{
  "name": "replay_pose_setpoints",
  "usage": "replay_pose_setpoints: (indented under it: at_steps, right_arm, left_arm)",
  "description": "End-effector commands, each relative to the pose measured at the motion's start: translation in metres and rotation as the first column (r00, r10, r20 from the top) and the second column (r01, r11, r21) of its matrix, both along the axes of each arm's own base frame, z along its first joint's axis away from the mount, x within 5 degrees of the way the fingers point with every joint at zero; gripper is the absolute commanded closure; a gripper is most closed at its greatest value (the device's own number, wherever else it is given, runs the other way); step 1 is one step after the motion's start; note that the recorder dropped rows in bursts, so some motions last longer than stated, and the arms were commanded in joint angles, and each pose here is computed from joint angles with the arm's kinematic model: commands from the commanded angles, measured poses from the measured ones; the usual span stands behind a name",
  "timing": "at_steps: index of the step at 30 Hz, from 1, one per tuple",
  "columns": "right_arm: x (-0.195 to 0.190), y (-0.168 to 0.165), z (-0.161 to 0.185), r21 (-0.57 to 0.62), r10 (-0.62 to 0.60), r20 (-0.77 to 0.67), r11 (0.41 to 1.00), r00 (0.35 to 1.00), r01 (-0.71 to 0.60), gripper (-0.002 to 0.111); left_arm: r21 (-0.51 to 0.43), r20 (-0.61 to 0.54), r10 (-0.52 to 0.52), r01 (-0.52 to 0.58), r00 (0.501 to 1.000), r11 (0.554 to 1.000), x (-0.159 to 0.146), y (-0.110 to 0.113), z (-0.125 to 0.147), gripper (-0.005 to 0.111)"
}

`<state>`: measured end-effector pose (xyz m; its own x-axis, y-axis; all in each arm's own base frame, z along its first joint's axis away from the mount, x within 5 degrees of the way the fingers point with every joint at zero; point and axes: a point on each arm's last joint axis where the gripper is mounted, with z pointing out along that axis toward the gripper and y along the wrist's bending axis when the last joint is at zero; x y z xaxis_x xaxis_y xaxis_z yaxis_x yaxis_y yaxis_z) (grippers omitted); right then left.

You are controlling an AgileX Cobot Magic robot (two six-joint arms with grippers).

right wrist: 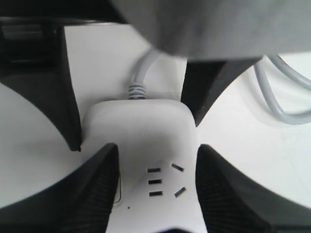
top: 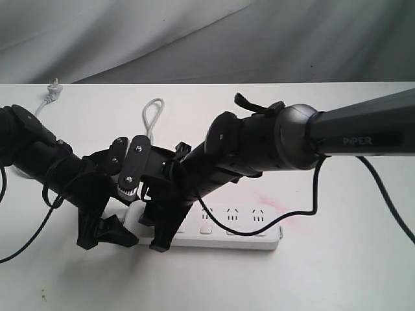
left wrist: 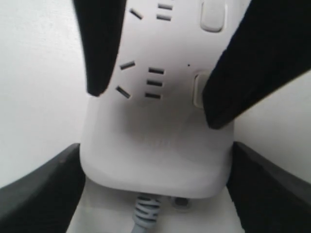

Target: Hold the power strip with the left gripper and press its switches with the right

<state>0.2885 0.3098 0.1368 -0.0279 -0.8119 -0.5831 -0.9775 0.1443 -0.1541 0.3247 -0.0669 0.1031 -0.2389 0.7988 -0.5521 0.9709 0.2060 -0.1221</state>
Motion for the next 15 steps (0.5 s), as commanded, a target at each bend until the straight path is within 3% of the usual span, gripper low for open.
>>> replay_pose_setpoints:
  at_steps: [1,15]
  right_arm:
    - [-0.0022,-0.0007,-0.0046,-0.007,-0.001,-0.008,1.000,1.000,0.001,0.062]
    - [-0.0019,-0.0015,-0.0051,-0.030,0.041,0.024,0.999,0.999,-0.041,0.062]
  left_arm:
    - [-0.013,-0.007,0.004,-0.004,1.000,1.000,0.0003,-0.0002,0.0012,0.057]
    - [-0.013,-0.007,0.004,-0.004,1.000,1.000,0.0003,-0.0002,0.0012,0.057]
